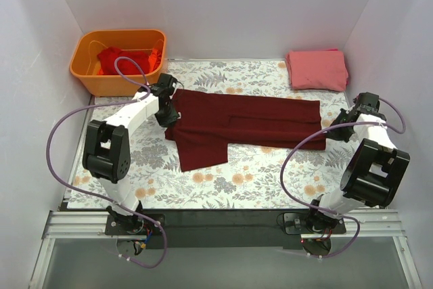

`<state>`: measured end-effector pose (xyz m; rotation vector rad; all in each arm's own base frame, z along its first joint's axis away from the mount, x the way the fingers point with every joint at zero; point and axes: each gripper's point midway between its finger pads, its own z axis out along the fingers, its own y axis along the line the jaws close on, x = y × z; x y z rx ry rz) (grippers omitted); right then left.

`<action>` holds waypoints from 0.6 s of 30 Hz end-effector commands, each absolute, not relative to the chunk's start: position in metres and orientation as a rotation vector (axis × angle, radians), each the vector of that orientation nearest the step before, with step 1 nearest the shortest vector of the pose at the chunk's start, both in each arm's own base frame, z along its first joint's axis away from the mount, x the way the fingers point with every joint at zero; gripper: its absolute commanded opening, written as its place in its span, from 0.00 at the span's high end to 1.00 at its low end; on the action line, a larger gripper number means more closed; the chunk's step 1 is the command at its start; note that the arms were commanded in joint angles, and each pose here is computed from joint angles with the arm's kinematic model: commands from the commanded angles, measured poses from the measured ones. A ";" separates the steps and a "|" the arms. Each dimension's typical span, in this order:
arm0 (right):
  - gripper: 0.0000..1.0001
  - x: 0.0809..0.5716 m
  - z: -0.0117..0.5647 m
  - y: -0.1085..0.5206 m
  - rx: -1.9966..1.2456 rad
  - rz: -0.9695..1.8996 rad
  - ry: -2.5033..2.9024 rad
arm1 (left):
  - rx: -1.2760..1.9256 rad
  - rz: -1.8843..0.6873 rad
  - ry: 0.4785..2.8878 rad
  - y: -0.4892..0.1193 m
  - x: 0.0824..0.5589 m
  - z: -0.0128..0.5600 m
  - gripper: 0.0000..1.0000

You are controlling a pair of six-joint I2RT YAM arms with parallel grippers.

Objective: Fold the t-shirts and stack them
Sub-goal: Fold the tshirt

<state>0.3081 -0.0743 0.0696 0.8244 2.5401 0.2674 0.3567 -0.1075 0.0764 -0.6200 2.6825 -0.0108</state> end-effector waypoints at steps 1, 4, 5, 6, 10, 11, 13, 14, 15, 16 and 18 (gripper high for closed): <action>0.99 0.339 0.087 -0.088 0.793 0.223 2.445 | -0.623 0.051 2.657 -0.095 0.368 0.084 1.00; 0.99 0.344 0.083 -0.091 0.802 0.210 2.449 | -0.634 0.063 2.666 -0.094 0.374 0.079 1.00; 0.99 0.344 0.081 -0.093 0.808 0.196 2.453 | -0.637 0.069 2.663 -0.093 0.375 0.079 1.00; 0.99 0.345 0.078 -0.094 0.810 0.193 2.456 | -0.635 0.071 2.661 -0.095 0.380 0.079 1.00; 0.99 0.348 0.069 -0.098 0.823 0.179 2.464 | -0.635 0.084 2.635 -0.094 0.393 0.085 1.00; 0.99 0.349 0.066 -0.098 0.828 0.181 2.469 | -0.630 0.090 2.625 -0.094 0.397 0.087 1.00; 0.99 0.352 0.066 -0.099 0.827 0.179 2.461 | -0.624 0.111 2.620 -0.092 0.401 0.086 1.00; 0.99 0.352 0.063 -0.099 0.829 0.180 2.466 | -0.620 0.118 2.620 -0.092 0.402 0.086 1.00; 0.99 0.353 0.064 -0.099 0.832 0.181 2.462 | -0.621 0.126 2.611 -0.091 0.405 0.088 1.00; 0.99 0.355 0.064 -0.100 0.833 0.177 2.457 | -0.624 0.132 2.613 -0.090 0.406 0.086 1.00; 0.99 0.356 0.063 -0.102 0.831 0.170 2.455 | -0.624 0.134 2.614 -0.090 0.406 0.085 1.00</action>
